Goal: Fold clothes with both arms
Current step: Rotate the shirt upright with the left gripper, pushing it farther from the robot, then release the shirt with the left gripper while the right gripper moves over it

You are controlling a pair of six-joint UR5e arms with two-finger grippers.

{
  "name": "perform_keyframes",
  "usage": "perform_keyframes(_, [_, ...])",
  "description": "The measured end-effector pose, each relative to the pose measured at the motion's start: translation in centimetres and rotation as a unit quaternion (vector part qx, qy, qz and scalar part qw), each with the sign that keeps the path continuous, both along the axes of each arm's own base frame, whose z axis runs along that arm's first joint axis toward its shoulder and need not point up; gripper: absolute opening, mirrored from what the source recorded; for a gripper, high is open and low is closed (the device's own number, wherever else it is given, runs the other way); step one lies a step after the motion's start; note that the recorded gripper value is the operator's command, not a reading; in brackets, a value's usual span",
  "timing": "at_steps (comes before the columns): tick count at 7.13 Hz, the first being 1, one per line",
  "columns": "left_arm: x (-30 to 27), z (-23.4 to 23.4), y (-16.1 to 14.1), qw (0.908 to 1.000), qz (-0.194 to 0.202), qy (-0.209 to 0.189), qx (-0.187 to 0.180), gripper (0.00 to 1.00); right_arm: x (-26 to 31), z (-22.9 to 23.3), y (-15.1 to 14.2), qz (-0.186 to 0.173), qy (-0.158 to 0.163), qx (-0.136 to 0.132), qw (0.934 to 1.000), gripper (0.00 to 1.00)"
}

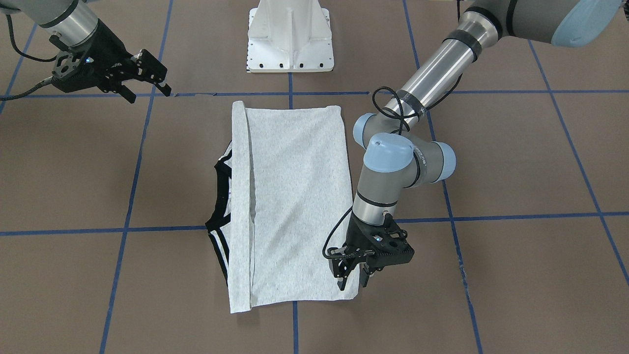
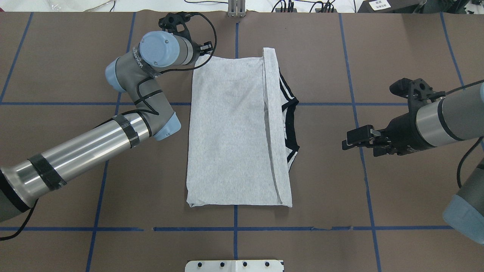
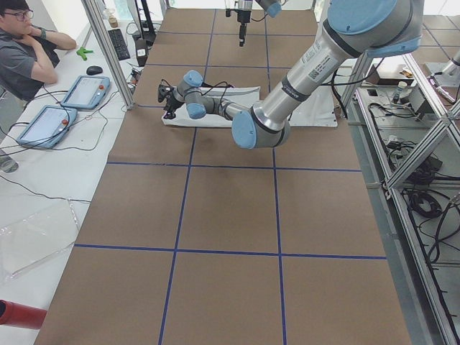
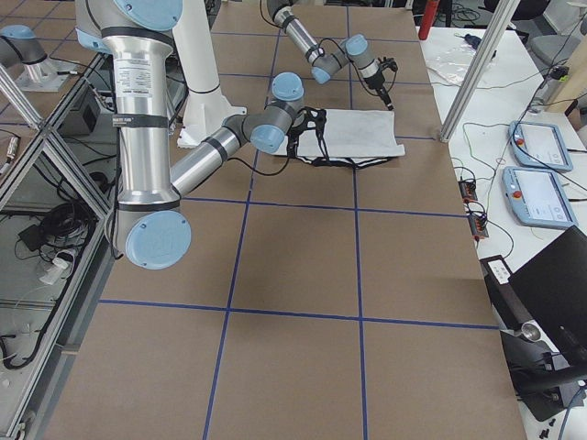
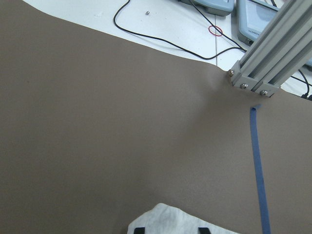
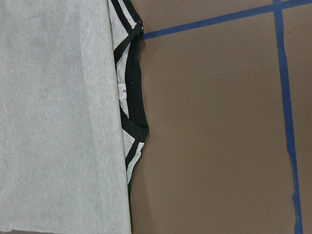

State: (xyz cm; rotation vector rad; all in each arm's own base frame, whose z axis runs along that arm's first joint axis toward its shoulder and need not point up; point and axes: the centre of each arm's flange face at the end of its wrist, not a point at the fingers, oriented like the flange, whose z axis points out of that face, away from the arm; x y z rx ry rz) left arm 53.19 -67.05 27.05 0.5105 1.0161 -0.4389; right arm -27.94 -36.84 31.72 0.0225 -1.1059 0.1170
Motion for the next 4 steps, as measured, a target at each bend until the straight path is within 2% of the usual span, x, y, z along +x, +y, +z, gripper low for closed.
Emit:
perform_keyframes(2, [-3.2, 0.9, 1.5, 0.9987, 0.050, 0.011, -0.001, 1.00, -2.0, 0.4, -1.5, 0.001, 0.008, -0.003, 1.0000, 1.00])
perform_keyframes(4, [-6.9, 0.8, 5.4, 0.9968, 0.078, 0.012, -0.012, 1.00, -6.0, 0.9, -3.1, 0.000, 0.029, 0.002, 0.9996, 1.00])
